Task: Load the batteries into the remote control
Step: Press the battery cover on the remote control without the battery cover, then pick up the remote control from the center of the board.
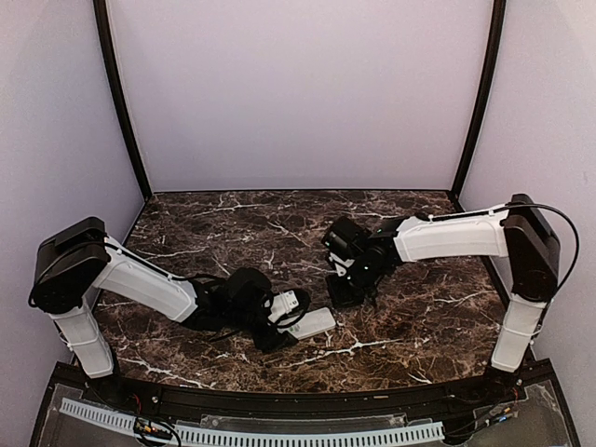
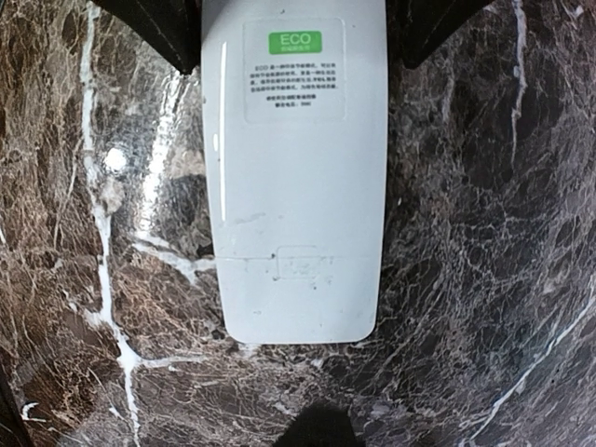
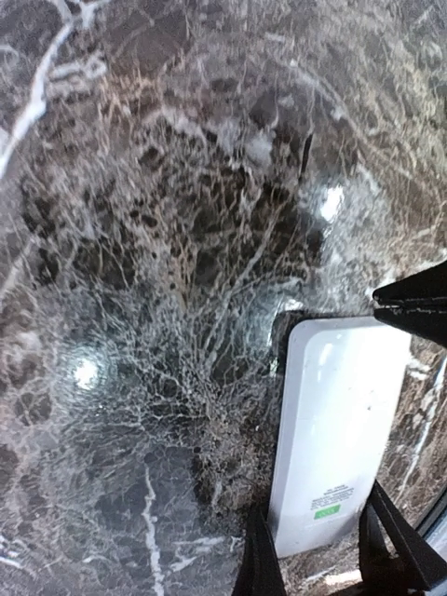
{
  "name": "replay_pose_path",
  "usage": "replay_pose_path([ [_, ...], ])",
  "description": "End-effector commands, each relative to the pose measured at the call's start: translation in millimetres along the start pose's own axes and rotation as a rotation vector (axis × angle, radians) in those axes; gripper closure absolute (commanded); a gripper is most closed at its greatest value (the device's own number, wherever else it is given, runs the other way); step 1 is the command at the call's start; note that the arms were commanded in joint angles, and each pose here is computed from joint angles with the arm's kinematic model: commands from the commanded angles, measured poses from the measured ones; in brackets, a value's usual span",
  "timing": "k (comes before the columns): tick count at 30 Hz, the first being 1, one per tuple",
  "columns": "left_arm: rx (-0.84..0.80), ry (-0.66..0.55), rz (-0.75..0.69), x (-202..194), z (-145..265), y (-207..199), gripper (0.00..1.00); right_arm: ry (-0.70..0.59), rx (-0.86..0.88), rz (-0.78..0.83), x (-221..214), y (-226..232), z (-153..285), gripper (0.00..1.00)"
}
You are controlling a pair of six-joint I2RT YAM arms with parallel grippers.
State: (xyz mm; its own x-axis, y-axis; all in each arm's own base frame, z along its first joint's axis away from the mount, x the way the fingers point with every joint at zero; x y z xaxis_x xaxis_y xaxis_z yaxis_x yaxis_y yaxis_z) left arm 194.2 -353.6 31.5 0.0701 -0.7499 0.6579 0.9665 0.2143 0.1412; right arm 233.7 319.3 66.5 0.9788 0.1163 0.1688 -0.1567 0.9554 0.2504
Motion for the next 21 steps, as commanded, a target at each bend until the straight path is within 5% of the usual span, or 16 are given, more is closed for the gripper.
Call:
replay_pose_path([
  [1,-0.015,0.152,-0.014,-34,9,-11,0.24,-0.084,0.055,0.043,15,-13,31,0.96],
  [5,0.055,0.045,-0.015,1,35,3,0.18,-0.176,0.191,0.303,23,9,59,0.57],
  [12,0.147,-0.191,0.045,51,103,17,0.1,-0.231,0.42,0.879,4,51,84,0.31],
  [17,0.376,-0.246,0.351,45,155,77,0.01,-0.23,0.43,1.3,-19,82,63,0.2],
  [21,0.531,-0.213,0.482,27,177,110,0.01,-0.173,0.405,1.447,-27,104,31,0.02],
])
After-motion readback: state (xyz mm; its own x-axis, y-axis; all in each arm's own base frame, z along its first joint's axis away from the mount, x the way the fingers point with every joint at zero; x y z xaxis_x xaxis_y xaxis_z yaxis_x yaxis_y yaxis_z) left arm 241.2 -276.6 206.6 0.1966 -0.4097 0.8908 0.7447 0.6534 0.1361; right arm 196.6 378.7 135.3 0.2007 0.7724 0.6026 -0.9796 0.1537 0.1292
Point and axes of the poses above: each gripper's point midway between its finger pads, its own z axis back along the fingers, its own y axis along the line the jaws close on, x = y × z, the point moved 2 cm from there along z, back along the fingers, and after that the axes turned 11 degrees about -z, right-handed, at the moved point
